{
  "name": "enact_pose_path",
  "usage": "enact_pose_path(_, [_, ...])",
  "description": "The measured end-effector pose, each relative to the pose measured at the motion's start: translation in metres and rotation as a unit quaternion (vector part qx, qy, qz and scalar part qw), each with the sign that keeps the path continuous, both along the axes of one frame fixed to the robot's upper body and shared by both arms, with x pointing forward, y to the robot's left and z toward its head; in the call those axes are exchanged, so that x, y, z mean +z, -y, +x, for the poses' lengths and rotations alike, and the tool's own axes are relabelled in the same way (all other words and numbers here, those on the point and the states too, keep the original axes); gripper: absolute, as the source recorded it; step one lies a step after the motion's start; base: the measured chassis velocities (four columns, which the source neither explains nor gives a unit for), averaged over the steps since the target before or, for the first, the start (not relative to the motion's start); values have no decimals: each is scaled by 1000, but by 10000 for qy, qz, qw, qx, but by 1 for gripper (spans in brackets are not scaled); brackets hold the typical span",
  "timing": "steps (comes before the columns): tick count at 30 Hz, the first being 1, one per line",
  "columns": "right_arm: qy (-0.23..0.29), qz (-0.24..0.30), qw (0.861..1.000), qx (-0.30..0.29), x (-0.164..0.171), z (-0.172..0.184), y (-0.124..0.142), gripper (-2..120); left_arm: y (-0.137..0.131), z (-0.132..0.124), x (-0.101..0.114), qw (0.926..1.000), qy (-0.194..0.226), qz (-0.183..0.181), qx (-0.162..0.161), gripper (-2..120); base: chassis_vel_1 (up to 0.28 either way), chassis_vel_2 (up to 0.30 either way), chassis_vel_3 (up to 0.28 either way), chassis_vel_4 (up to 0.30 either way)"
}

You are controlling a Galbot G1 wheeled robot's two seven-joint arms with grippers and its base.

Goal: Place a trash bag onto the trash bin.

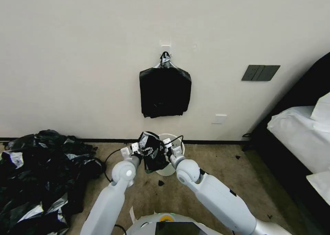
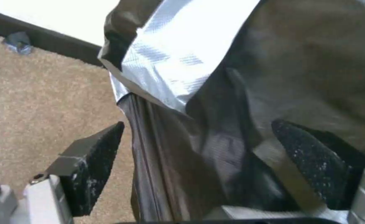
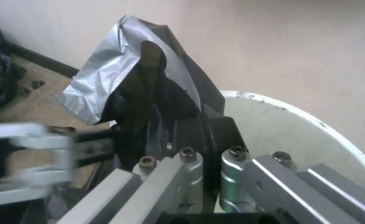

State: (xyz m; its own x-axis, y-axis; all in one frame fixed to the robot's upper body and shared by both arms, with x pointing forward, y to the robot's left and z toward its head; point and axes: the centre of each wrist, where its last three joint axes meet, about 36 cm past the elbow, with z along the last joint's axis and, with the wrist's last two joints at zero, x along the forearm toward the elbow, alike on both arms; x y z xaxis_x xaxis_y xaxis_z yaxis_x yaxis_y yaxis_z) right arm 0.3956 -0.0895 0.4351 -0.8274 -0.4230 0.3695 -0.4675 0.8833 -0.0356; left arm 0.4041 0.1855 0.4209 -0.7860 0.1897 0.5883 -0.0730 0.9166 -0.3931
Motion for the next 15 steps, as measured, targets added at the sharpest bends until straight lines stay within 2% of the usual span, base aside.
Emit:
enact_pose_path(7, [43,39,10000,3,1,0,-2,0,13,17,-19,9989,-211,409,-89,82,0,0,0,0])
enact_pose_path(10, [77,92,9999,9,2,-1,-3,0,24,29,-31,9971,-251,681,-221,78,0,0,0,0])
enact_pose_path(15, [91,120,9999,5,2,-3,-2,0,34,42,-34,9959,-194,829,-296,69,0,0,0,0])
